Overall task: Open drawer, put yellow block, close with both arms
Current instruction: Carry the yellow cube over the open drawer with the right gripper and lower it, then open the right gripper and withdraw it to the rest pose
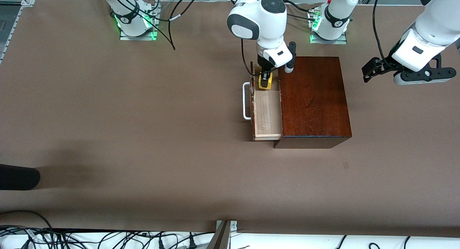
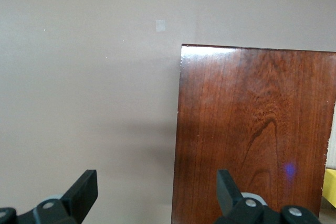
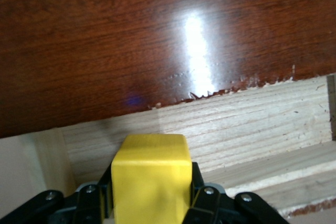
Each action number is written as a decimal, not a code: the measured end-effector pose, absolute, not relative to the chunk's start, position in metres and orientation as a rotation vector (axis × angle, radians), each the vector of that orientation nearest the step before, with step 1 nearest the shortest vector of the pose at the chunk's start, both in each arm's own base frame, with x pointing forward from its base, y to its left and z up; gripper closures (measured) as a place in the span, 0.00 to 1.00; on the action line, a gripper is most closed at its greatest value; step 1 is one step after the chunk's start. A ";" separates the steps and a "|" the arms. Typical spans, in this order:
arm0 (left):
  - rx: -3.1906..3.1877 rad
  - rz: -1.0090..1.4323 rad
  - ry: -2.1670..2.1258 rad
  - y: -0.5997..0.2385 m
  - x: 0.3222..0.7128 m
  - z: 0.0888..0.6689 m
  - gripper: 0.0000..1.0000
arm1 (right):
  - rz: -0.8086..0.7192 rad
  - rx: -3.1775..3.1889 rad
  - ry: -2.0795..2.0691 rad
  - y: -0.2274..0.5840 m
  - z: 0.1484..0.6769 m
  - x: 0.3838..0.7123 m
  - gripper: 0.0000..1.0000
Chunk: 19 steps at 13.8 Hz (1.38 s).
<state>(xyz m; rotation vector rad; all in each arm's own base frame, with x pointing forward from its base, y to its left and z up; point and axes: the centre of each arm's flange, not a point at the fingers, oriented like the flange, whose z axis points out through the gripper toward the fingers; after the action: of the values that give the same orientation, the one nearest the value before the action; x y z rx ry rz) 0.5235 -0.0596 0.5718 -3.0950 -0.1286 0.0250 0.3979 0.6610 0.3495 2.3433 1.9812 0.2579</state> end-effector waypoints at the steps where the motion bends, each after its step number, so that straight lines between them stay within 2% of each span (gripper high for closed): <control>1: -3.095 0.028 -0.126 -0.060 0.524 0.571 0.00 | 0.257 2.333 1.992 0.661 0.348 0.400 0.44; 8: -3.097 0.021 -0.119 -0.063 0.528 0.572 0.00 | 0.234 2.250 2.052 0.656 0.334 0.411 0.44; 13: -3.104 0.016 -0.110 -0.069 0.560 0.580 0.00 | 0.235 2.233 2.066 0.654 0.329 0.416 0.44; 17: -3.103 0.041 -0.110 -0.070 0.566 0.578 0.00 | 0.248 2.234 2.062 0.653 0.318 0.422 0.44; 18: -3.103 0.041 -0.111 -0.070 0.566 0.578 0.00 | 0.249 2.234 2.060 0.652 0.318 0.423 0.40; 19: -3.102 0.049 -0.112 -0.069 0.565 0.578 0.00 | 0.249 2.234 2.056 0.651 0.317 0.425 0.30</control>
<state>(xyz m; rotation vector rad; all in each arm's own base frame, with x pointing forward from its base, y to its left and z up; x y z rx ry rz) 0.5651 -0.0691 0.5782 -3.1019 -0.1122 0.0490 0.4247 0.6514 0.3167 2.2343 2.0557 0.2494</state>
